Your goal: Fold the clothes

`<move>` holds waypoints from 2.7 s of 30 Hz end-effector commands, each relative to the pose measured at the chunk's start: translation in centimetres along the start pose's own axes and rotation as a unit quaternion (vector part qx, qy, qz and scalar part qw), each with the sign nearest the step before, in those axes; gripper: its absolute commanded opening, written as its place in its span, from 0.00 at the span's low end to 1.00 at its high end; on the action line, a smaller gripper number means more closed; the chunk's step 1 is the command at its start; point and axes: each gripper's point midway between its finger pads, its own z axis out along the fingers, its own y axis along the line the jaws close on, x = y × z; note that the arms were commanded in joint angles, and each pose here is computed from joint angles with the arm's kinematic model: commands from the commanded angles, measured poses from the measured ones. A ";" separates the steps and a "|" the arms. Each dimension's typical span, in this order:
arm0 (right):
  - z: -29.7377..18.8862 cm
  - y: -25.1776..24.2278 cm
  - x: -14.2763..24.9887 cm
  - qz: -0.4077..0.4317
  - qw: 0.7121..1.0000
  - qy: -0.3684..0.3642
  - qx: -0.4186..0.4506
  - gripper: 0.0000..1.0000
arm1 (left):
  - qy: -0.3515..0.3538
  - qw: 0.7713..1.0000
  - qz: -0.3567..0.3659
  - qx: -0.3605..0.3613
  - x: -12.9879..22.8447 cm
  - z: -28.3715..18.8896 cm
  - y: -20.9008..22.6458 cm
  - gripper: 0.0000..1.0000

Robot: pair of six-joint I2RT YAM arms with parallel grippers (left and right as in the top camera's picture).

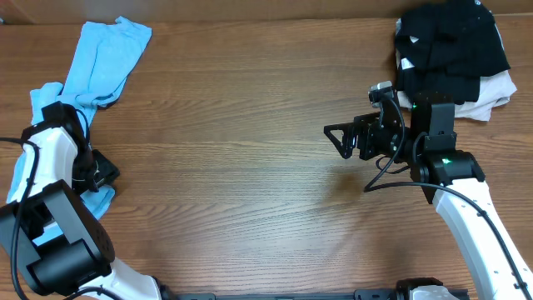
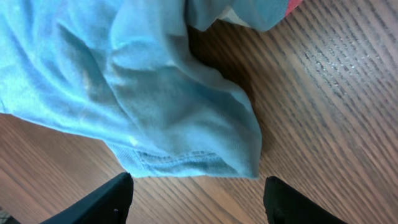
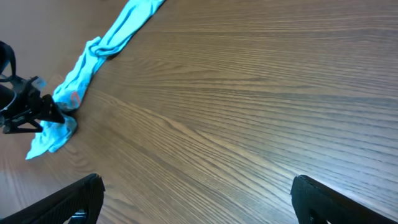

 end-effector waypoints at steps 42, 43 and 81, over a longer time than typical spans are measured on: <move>-0.4 -0.6 -1.1 -0.009 1.000 -0.013 0.025 0.86 | 0.003 0.996 0.083 0.034 2.6 3.2 -4.2 0.04; -0.4 -0.6 -1.1 -0.009 1.000 -0.013 0.025 0.84 | 0.006 0.994 0.096 0.058 2.5 2.5 -5.2 0.04; 1.0 5.4 -4.6 -0.058 0.992 -0.077 -0.078 0.79 | -0.394 0.706 0.370 0.458 11.9 -49.4 -22.6 0.04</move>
